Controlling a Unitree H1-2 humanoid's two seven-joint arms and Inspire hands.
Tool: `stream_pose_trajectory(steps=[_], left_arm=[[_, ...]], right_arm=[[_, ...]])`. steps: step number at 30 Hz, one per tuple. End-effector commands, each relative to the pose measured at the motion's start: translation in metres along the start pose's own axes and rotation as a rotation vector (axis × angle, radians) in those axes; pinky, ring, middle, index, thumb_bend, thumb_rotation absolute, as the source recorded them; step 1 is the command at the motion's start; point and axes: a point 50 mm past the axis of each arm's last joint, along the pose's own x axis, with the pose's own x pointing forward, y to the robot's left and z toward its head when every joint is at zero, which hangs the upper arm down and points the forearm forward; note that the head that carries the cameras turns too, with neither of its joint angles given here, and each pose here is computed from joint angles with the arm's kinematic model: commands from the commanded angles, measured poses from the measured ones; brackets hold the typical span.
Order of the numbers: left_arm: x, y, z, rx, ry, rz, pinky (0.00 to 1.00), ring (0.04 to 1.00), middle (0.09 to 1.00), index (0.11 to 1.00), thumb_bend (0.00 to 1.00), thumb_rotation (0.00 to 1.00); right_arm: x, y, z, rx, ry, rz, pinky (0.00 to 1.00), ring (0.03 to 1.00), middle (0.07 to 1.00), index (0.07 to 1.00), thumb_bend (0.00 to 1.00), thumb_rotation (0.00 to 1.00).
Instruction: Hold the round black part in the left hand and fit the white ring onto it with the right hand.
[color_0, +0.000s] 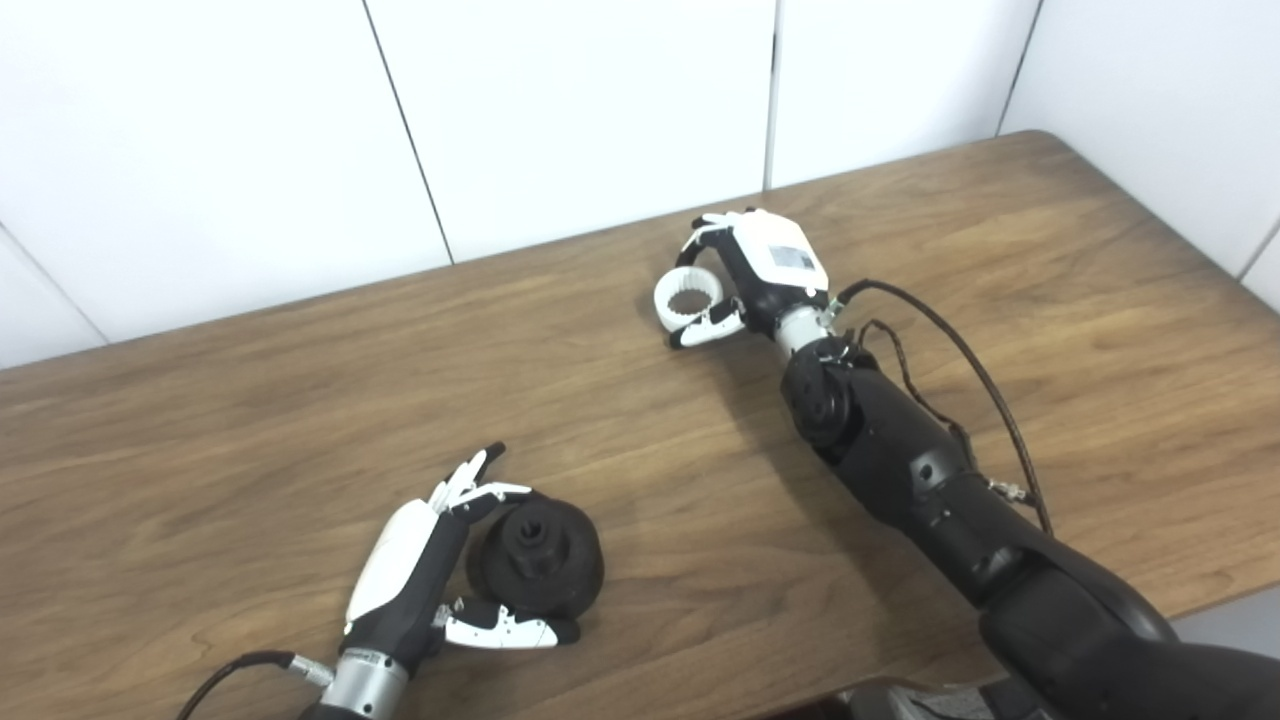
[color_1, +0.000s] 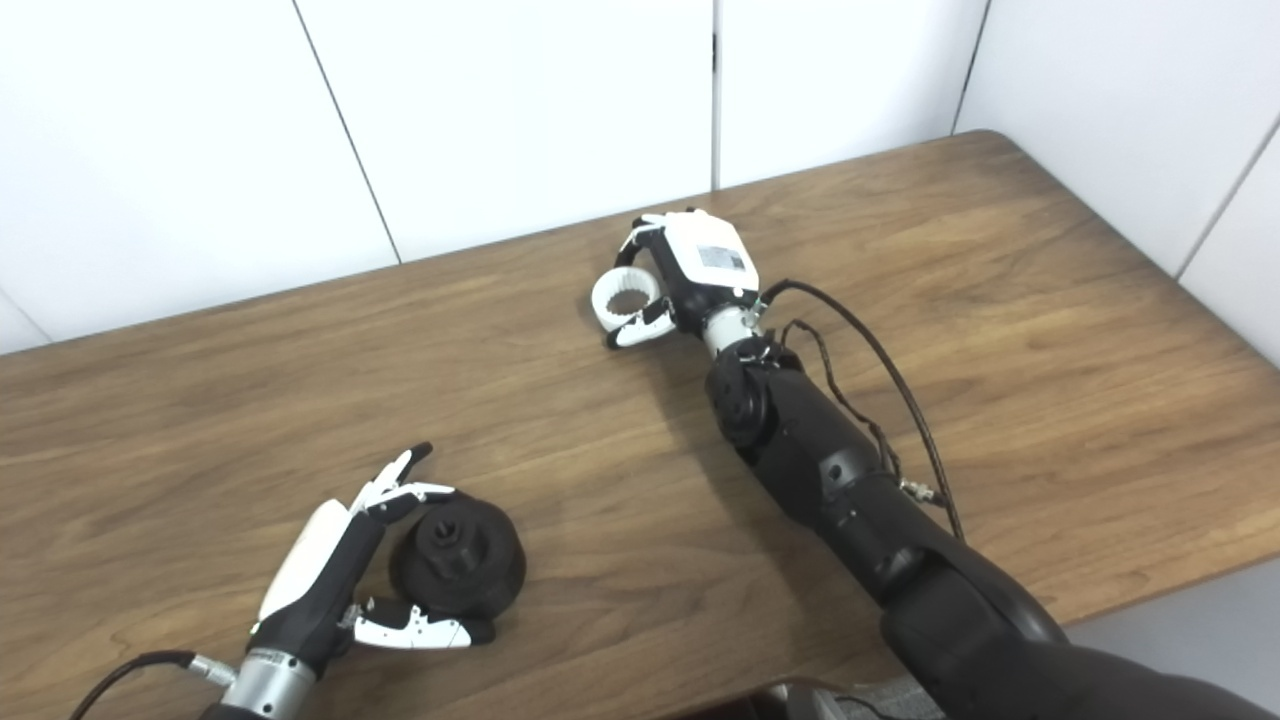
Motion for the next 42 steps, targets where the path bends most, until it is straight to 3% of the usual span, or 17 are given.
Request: stream_pose_trajectory(steps=[1, 12, 22, 34, 38, 42], left_arm=[[0.002, 0.011, 0.005, 0.023, -0.020, 0.025, 1.00, 1.000, 1.000, 0.598, 0.96, 0.25], [0.001, 0.011, 0.005, 0.021, -0.018, 0.027, 1.00, 1.000, 0.999, 0.596, 0.96, 0.24], [0.005, 0.008, 0.007, 0.018, -0.019, 0.029, 1.00, 1.000, 0.997, 0.595, 0.96, 0.20], [0.014, -0.004, 0.013, 0.023, -0.020, 0.037, 1.00, 1.000, 1.000, 0.595, 0.97, 0.23], [0.018, -0.006, 0.016, 0.025, -0.023, 0.039, 1.00, 1.000, 1.000, 0.594, 0.96, 0.23], [0.021, -0.009, 0.019, 0.026, -0.015, 0.041, 1.00, 1.000, 1.000, 0.594, 0.96, 0.22]], right_arm=[[0.008, -0.012, -0.005, -0.024, -0.008, -0.054, 0.97, 0.869, 0.821, 0.486, 0.51, 0.14], [0.001, -0.018, -0.008, -0.017, -0.046, -0.084, 0.99, 0.877, 0.812, 0.485, 0.52, 0.14], [-0.007, -0.048, 0.009, 0.067, -0.120, -0.158, 0.99, 0.887, 0.806, 0.484, 0.51, 0.14], [-0.031, -0.080, 0.034, 0.174, -0.230, -0.189, 1.00, 0.902, 0.812, 0.484, 0.52, 0.15], [-0.039, -0.086, 0.040, 0.183, -0.257, -0.183, 0.98, 0.899, 0.816, 0.484, 0.52, 0.15], [-0.051, -0.093, 0.048, 0.223, -0.295, -0.181, 0.90, 0.888, 0.813, 0.483, 0.52, 0.15]])
